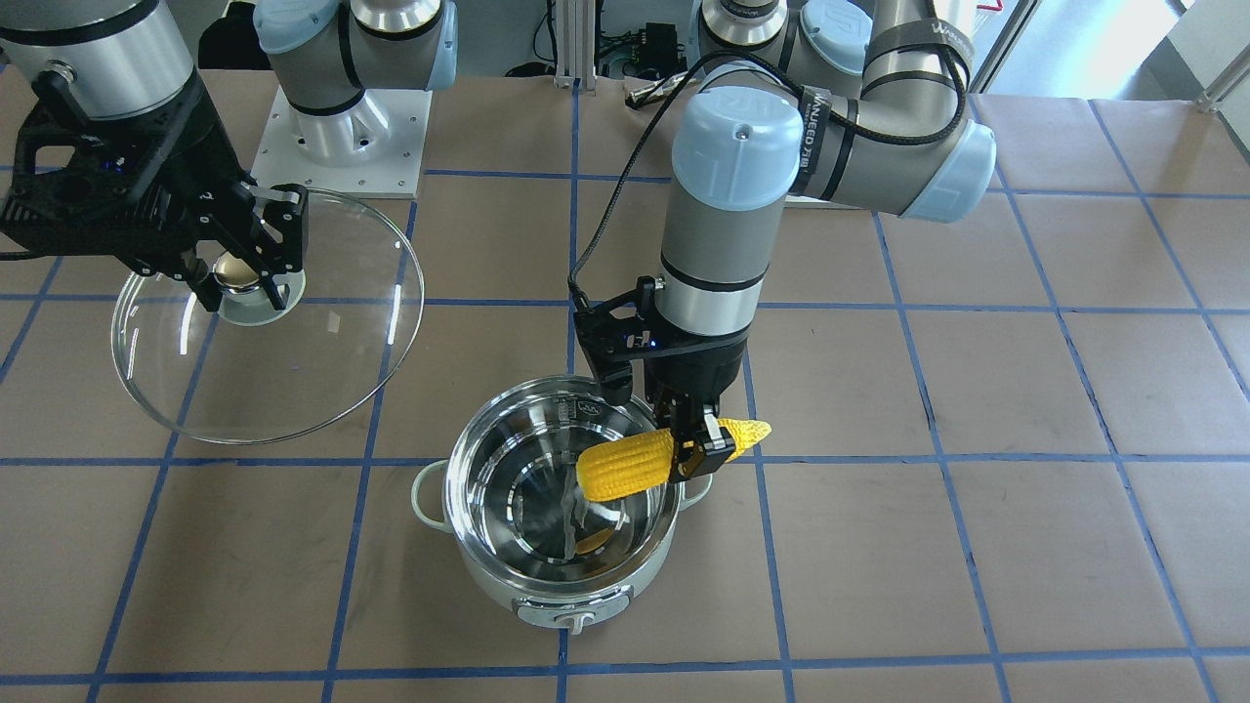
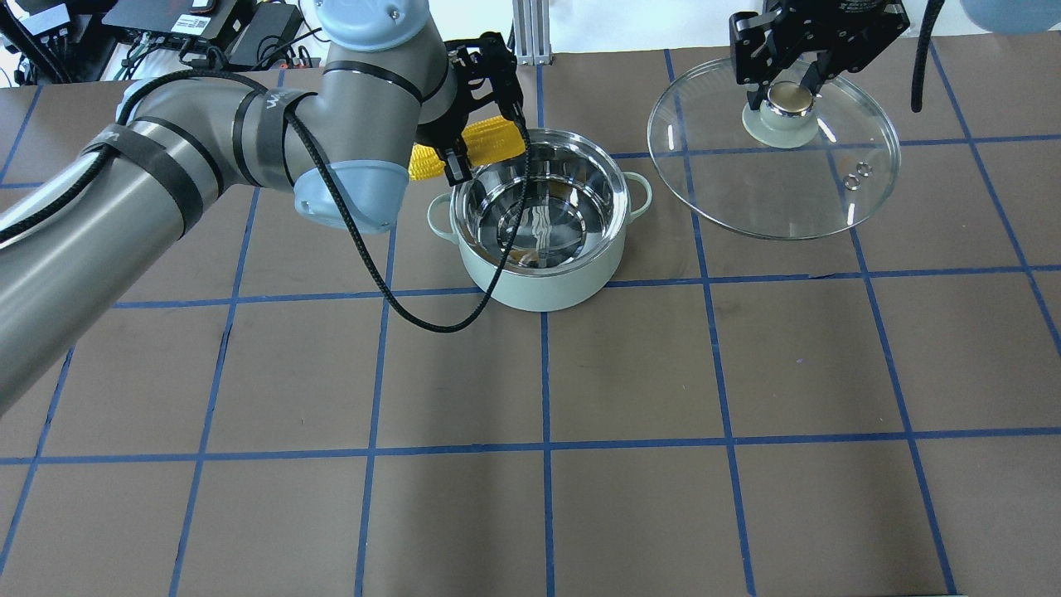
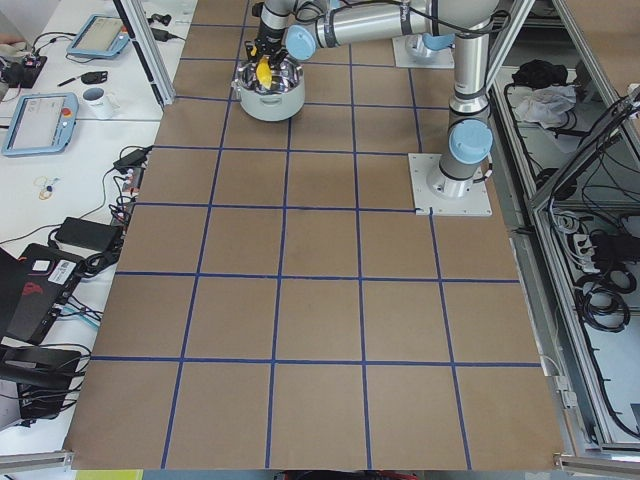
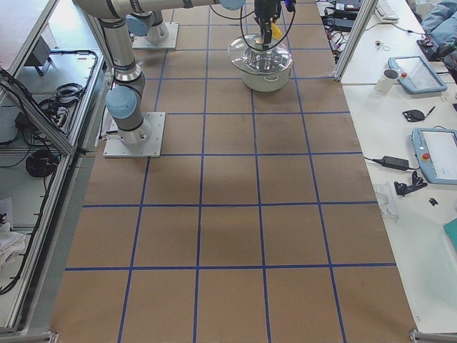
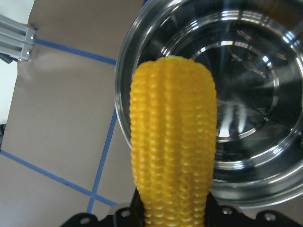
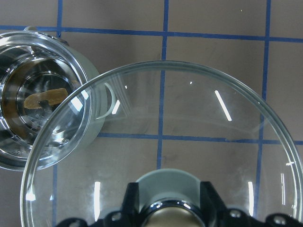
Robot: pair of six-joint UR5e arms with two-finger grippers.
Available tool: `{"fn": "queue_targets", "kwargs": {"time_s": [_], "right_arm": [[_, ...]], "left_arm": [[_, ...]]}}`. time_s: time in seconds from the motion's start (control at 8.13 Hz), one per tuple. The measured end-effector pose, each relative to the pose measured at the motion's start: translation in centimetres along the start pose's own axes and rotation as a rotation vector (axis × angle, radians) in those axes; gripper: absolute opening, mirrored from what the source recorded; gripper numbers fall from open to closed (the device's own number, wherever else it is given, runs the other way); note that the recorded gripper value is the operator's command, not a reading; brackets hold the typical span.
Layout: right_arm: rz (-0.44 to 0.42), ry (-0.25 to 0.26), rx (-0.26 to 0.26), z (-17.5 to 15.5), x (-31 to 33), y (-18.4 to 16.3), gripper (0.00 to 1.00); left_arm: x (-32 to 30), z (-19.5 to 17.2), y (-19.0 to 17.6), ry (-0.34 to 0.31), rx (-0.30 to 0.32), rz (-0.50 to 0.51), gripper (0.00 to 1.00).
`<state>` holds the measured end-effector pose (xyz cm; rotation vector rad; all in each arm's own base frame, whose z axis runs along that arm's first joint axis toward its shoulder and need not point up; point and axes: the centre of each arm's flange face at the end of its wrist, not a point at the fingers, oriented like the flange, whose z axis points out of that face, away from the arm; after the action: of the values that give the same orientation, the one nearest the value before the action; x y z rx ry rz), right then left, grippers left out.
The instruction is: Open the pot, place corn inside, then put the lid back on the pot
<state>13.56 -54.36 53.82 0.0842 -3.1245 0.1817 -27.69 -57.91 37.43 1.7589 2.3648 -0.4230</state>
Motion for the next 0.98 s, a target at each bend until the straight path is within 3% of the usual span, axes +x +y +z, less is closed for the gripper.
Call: {"fn": "queue_targets", "kwargs": {"time_s": [0.37,0.74,0.86,0.98], "right_arm": [[0.0,-0.006,-0.006,0.0,0.3,0.1,0.43],[0.001,-0.007,-0.009,0.0,0.4,0.2,0.42],[0.0,-0.007,-0.01,0.0,0.4,0.2,0.42],[0.0,-0.008,-0.011,0.0,0.3,0.2,0.42]], "left_arm": [[2.5,1.9,-3.1,0.053,0.05,0.021,0.0],[3.8,6.5,-5.2,0.061,0.067,0.048,0.0],[4.4,7.5,-5.8,0.066,0.068,0.058,0.26],[4.8,8.0,-6.0,0.07,0.067,0.062,0.86]]}}
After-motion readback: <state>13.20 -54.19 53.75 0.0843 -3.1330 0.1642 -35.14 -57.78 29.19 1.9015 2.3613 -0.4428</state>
